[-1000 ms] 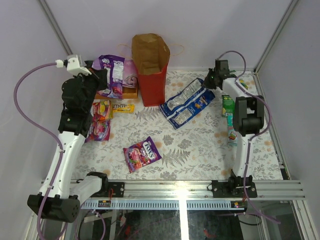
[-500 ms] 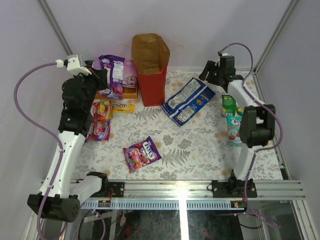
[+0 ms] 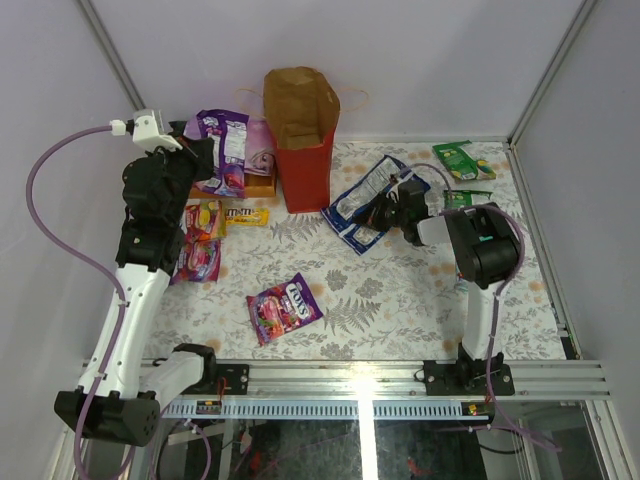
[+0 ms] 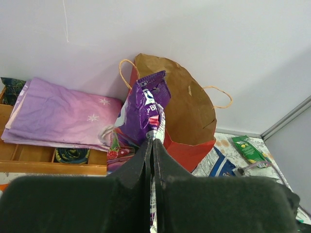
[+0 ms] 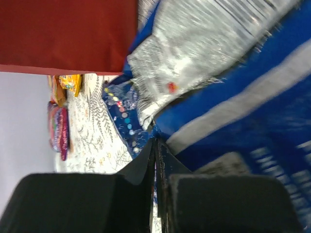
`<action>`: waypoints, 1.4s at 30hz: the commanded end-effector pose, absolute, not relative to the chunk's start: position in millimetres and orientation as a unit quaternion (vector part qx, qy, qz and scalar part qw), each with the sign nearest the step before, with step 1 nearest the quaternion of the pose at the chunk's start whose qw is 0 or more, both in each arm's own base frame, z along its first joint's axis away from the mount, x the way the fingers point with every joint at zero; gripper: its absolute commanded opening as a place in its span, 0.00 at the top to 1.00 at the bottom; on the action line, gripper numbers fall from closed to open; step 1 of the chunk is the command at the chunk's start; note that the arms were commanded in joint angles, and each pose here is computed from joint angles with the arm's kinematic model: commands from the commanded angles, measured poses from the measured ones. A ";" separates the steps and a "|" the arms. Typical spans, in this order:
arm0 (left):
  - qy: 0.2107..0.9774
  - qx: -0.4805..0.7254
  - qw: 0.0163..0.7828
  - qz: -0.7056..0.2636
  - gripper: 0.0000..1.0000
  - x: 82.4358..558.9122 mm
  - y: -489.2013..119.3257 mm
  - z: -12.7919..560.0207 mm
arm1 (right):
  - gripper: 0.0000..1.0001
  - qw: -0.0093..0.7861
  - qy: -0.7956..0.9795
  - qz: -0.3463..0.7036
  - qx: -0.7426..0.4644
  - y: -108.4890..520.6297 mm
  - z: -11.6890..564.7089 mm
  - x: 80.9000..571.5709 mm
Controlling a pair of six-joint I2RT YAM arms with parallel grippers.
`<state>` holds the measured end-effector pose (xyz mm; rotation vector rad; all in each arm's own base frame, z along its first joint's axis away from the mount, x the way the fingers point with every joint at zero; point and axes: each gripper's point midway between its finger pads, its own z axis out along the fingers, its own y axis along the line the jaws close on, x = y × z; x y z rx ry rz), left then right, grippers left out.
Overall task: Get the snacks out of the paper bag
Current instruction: Move the snack to the center of the board.
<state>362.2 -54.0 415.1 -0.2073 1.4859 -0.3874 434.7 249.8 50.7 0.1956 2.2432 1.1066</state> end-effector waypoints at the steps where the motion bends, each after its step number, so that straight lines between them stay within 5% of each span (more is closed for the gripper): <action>1: 0.631 -0.093 0.752 -0.163 1.00 356.7 -45.0 444.7 | 1.00 0.293 0.805 0.507 0.100 265.2 46.0 440.5; 15: 0.636 -0.094 0.749 -0.162 1.00 359.9 -45.5 441.3 | 1.00 0.197 0.902 0.336 0.186 167.7 -36.3 431.6; 27: 0.637 -0.093 0.747 -0.167 1.00 360.3 -47.1 441.2 | 0.98 0.237 0.950 0.163 0.118 127.8 19.9 429.8; 34: 0.636 -0.093 0.746 -0.171 1.00 360.0 -48.1 441.4 | 0.75 0.341 0.913 0.224 0.023 195.7 106.5 441.1; 42: 0.635 -0.094 0.749 -0.165 1.00 355.6 -46.0 443.7 | 1.00 0.315 0.911 0.265 -0.009 246.4 86.6 451.1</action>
